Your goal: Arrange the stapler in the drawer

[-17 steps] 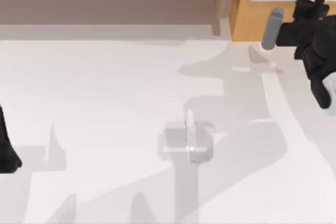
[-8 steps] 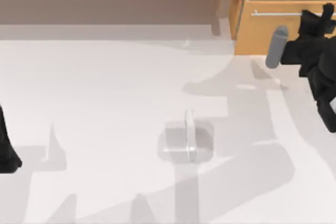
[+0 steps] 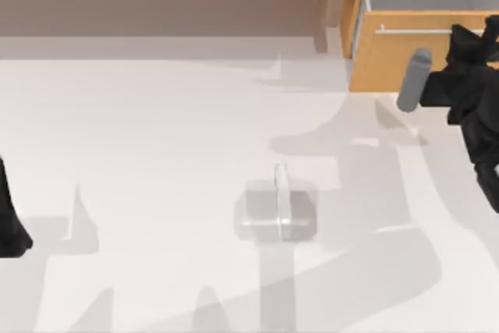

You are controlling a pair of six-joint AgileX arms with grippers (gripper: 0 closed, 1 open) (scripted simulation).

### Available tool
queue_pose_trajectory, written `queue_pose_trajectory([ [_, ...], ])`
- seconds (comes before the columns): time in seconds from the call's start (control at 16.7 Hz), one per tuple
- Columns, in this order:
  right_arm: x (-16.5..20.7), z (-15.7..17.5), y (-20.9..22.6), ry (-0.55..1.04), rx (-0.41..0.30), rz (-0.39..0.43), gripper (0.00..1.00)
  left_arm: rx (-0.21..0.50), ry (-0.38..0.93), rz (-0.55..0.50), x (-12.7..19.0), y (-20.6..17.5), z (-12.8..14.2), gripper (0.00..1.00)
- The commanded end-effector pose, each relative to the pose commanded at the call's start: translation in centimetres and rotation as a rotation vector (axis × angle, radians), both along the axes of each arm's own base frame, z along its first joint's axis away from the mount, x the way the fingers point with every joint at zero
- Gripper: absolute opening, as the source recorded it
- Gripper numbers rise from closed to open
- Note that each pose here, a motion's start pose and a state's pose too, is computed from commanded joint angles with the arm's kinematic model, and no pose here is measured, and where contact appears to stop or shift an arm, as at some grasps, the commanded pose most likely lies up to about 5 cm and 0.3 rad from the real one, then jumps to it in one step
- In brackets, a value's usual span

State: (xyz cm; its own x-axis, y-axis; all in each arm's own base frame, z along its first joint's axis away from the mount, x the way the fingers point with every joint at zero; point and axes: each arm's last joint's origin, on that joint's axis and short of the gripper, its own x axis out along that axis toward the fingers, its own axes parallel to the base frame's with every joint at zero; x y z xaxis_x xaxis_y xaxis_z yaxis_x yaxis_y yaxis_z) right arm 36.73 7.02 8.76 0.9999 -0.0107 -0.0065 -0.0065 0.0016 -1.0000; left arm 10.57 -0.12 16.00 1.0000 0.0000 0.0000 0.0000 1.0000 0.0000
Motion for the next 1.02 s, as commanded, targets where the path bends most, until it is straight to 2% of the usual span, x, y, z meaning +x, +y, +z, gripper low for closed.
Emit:
queue_pose_trajectory([
  [0.48,-5.8,-0.3,0.0,0.012,-0.002,0.002,0.0,0.0,0.0,0.0,0.0,0.0,0.0,1.0],
  [0.84,-6.2,0.0,0.0,0.001,-0.001,-0.002,0.0,0.0,0.0,0.0,0.0,0.0,0.0,1.0],
  [1.02,-7.8,0.1,0.1,-0.012,0.002,-0.003,0.0,0.0,0.0,0.0,0.0,0.0,0.0,1.0],
])
